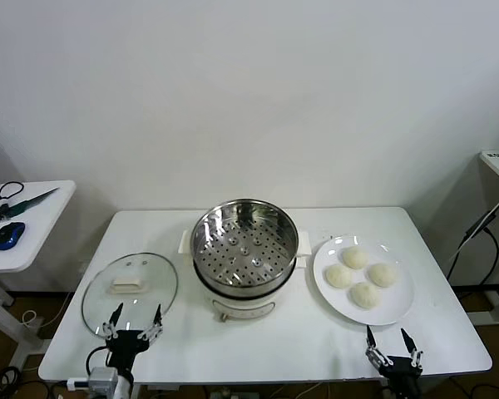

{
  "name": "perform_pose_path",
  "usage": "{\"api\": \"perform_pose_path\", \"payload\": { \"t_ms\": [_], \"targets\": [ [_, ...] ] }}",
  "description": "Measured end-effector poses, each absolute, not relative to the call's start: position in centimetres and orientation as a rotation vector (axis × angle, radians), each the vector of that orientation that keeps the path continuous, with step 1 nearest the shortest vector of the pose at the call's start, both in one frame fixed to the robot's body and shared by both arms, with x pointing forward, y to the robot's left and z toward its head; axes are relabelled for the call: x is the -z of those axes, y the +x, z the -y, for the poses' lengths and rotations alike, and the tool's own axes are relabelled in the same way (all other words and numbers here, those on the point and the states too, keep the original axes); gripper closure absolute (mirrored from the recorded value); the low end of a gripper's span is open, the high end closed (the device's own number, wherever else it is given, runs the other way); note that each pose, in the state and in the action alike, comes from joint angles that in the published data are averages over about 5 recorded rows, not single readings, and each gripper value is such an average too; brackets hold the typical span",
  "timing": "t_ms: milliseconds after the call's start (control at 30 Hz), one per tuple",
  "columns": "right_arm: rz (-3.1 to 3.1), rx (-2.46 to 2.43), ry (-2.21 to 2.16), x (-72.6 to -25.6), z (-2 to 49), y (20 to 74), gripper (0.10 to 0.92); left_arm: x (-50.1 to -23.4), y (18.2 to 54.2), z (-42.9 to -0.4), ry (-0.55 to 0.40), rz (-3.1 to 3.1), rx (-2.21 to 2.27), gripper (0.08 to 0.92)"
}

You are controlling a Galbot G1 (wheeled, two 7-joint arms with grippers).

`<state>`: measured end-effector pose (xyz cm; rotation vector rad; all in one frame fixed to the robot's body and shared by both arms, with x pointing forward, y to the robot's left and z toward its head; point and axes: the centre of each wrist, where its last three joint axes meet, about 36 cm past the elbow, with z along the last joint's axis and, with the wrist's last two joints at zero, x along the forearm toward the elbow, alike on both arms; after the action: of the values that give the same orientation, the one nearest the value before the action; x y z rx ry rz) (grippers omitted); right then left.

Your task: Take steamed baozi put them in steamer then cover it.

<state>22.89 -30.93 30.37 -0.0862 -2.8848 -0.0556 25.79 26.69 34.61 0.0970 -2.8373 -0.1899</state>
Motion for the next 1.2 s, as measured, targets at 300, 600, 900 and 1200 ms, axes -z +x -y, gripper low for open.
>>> {"api": "perform_pose_path", "payload": {
  "t_ms": [300,600,900,1200],
  "targets": [
    [2.901,-0.084,-0.021,-33.6,33.6,28.1,0.2,-34.5,25.8,-26.6,0.079,2.845,0.196,0.177],
    [2.815,-0.491,0.244,-39.7,38.6,38.3,0.2,-34.6,25.9,-26.9,0.069,2.87,0.204,0.177],
    [2.477,-1.02,0.772,-47.2,42.5,48.7,0.2,-34.4,25.9,-27.0,0.061,2.885,0.208,0.177],
    [2.006,-1.255,1.15,-52.4,44.7,56.7,0.2,-34.0,25.9,-26.7,0.049,2.896,0.207,0.177]
  ]
}}
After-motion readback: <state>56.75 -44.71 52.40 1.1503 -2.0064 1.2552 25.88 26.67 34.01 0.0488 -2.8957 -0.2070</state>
